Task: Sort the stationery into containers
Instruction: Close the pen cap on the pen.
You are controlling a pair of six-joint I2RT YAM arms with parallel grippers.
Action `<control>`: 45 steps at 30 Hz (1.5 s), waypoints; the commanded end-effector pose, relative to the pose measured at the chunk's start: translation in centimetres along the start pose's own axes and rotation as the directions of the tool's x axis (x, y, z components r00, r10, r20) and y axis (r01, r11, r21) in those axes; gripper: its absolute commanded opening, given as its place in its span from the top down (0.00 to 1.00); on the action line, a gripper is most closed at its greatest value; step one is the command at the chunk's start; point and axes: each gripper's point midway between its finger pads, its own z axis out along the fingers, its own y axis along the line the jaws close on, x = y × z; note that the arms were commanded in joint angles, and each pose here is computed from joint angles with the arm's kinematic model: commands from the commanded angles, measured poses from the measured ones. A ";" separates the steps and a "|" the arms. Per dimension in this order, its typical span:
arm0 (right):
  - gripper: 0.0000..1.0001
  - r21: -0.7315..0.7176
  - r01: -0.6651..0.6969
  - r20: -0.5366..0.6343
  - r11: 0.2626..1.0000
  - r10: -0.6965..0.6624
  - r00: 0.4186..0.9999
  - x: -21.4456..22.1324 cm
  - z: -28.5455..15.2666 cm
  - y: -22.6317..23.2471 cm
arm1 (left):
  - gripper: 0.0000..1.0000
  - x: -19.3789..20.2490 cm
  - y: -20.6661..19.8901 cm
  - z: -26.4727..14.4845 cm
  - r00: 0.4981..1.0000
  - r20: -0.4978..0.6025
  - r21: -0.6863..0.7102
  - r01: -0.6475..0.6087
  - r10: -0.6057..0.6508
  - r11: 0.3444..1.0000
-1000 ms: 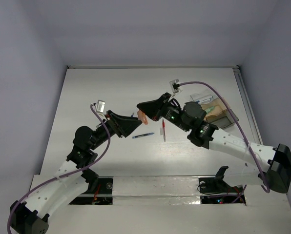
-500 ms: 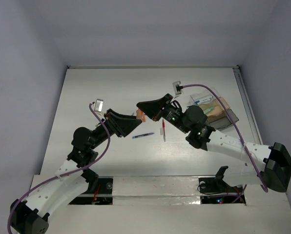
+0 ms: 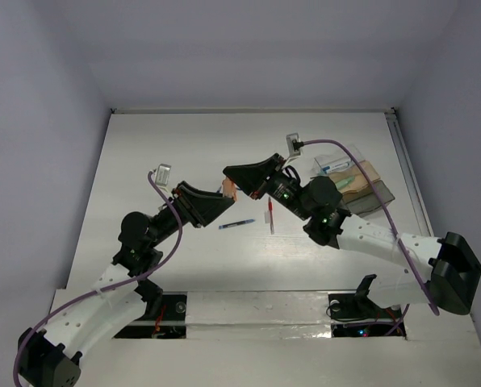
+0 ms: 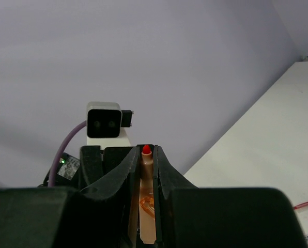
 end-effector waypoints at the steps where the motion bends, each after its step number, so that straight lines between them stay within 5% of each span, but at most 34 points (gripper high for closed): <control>1: 1.00 -0.049 -0.006 0.047 0.999 0.008 0.999 -0.5 0.1 0.9 | 0.66 -0.5 -2.5 -0.4 1.000 0.017 0.107 -0.026 0.024 0.994; 9: 1.00 -0.073 -0.022 0.014 0.997 0.023 1.000 0.5 -0.1 1.0 | 0.78 -1.3 -3.0 -0.7 0.997 0.062 0.107 -0.050 0.044 0.993; 25: 1.00 -0.102 -0.083 -0.024 0.991 0.081 0.996 2.0 -0.7 0.8 | 0.75 -2.2 -3.7 -1.1 0.992 0.115 0.119 -0.072 0.059 0.990; 33: 1.00 -0.096 -0.090 -0.022 0.991 0.088 0.996 1.9 -0.8 0.7 | 1.00 -2.4 -3.8 -1.2 0.991 0.118 0.101 -0.083 0.071 0.991; 35: 0.87 -0.082 -0.082 -0.012 0.993 0.082 0.997 1.5 -1.1 0.7 | 1.00 -2.6 -3.6 -1.2 0.988 0.125 0.079 -0.098 0.087 0.992; 39: 0.45 -0.012 -0.030 -0.011 0.999 0.030 0.999 0.4 -2.3 0.5 | 1.00 -3.0 -3.0 -1.3 0.983 0.119 0.012 -0.140 0.137 0.990; 45: 0.10 0.044 -0.013 -0.092 0.999 0.017 0.996 0.9 -5.0 0.3 | 1.00 -3.5 -2.7 -1.2 0.976 0.105 -0.046 -0.185 0.189 0.982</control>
